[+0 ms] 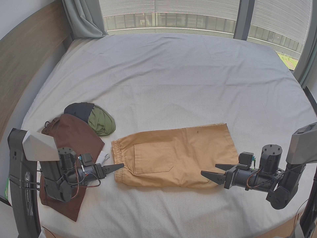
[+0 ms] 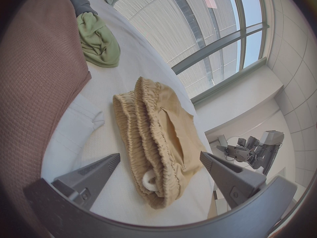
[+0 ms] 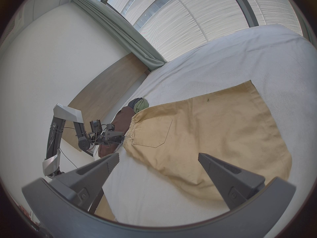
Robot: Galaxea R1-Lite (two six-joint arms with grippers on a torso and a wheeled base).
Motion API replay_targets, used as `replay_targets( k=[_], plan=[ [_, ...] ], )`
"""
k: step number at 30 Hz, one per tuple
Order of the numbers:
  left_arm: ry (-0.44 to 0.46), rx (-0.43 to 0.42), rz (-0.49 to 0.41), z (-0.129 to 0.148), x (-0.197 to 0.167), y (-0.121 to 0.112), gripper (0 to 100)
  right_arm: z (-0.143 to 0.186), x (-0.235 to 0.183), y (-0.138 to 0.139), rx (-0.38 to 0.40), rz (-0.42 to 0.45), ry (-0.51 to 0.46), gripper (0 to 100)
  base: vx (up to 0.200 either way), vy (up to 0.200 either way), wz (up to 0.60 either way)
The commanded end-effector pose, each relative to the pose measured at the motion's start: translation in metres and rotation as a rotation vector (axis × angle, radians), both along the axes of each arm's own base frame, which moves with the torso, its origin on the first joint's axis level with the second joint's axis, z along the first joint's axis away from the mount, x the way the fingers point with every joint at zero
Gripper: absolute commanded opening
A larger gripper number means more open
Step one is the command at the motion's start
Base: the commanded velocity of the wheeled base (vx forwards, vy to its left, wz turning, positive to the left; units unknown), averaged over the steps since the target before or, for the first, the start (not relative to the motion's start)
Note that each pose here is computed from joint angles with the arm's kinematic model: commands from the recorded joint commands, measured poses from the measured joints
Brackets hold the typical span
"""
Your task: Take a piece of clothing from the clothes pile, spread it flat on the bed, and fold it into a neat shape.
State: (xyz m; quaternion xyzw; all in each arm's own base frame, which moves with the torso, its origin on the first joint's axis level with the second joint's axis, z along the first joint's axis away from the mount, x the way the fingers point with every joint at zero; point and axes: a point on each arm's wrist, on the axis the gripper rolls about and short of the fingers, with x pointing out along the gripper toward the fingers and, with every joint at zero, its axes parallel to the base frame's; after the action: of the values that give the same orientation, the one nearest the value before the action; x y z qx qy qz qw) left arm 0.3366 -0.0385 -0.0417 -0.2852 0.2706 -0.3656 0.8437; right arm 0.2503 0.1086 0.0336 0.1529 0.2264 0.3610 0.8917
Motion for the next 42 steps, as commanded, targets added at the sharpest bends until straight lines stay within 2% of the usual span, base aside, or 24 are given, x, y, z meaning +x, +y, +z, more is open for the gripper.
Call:
replay_targets(
  k=[1, 5, 9, 42],
  plan=[
    [0.008, 0.01, 0.011, -0.007, 0.003, -0.006, 100, -0.002, 0.0, 0.0, -0.002, 0.001, 0.006, 100, 0.0, 0.0, 0.0],
    [0.021, 0.04, 0.038, -0.017, 0.004, -0.022, 100, -0.003, 0.001, 0.0, -0.004, 0.0, 0.01, 100, 0.0, 0.0, 0.0],
    [0.021, 0.043, 0.039, -0.02, 0.006, -0.028, 100, -0.004, 0.001, 0.0, -0.005, -0.001, 0.013, 100, 0.0, 0.0, 0.0],
    [-0.011, 0.04, 0.073, -0.015, 0.014, -0.03, 100, -0.007, 0.001, 0.001, -0.009, 0.001, 0.022, 100, 0.0, 0.0, 0.0]
  ],
)
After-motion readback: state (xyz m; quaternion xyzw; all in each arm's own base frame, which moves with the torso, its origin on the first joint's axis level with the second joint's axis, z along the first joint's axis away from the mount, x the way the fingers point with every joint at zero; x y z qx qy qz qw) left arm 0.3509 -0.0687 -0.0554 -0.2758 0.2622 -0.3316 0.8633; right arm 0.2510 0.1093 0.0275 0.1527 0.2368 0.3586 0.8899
